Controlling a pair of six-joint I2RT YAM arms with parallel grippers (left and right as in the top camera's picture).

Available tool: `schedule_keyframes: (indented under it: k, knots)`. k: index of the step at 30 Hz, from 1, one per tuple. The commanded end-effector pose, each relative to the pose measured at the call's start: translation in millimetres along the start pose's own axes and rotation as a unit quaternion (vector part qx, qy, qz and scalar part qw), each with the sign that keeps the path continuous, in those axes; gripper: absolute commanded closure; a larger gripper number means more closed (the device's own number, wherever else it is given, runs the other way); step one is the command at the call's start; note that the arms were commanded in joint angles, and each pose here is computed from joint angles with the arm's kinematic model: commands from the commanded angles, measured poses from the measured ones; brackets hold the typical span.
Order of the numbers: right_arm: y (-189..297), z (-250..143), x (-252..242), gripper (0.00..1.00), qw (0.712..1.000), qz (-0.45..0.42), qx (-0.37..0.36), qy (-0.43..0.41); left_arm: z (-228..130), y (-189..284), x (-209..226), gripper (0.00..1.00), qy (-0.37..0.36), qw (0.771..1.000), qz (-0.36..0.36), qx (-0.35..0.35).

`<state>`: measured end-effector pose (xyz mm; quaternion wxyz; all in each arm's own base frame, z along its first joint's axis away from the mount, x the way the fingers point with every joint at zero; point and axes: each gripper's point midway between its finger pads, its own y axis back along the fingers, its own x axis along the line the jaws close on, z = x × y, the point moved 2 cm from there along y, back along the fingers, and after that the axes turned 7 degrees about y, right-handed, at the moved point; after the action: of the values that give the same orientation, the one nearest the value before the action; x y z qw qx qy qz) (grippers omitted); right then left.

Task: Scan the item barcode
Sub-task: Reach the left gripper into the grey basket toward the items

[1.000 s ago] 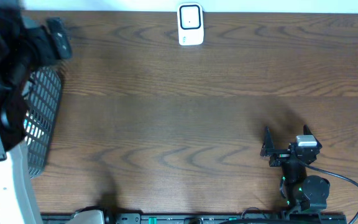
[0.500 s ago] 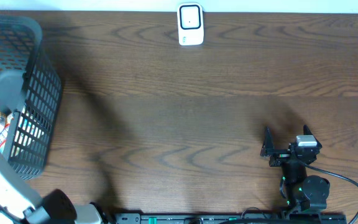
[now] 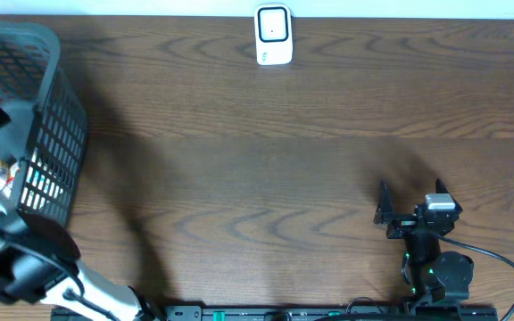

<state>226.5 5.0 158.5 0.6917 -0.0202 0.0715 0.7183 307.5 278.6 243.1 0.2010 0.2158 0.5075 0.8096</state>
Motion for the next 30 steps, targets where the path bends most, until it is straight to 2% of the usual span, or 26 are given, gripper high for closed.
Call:
schedule_keyframes:
  k: [1, 11, 15, 22, 30]
  knots:
    - [0.3, -0.6, -1.1, 0.01, 1.000, -0.003, 0.000, 0.003, -4.2, -31.4, 3.5, 0.03, -0.008, 0.999, 0.041, 0.033]
    - [0.3, -0.6, -1.1, 0.01, 1.000, -0.003, 0.000, 0.003, -20.1, -88.3, -5.7, 0.02, -0.032, 0.992, 0.068, 0.103]
    - [0.3, -0.6, -1.1, 0.01, 1.000, -0.003, 0.000, 0.003, -16.9, -96.4, -0.7, 0.02, -0.041, 0.990, 0.093, 0.098]
    - [0.3, -0.6, -1.2, 0.01, 1.000, -0.003, 0.000, 0.003, -19.5, -106.3, -2.7, 0.01, -0.055, 0.988, 0.093, 0.108]
    - [0.3, -0.5, -1.1, 0.01, 1.000, -0.003, 0.000, 0.003, -38.3, -127.7, -4.9, 0.00, -0.069, 0.983, 0.095, 0.140]
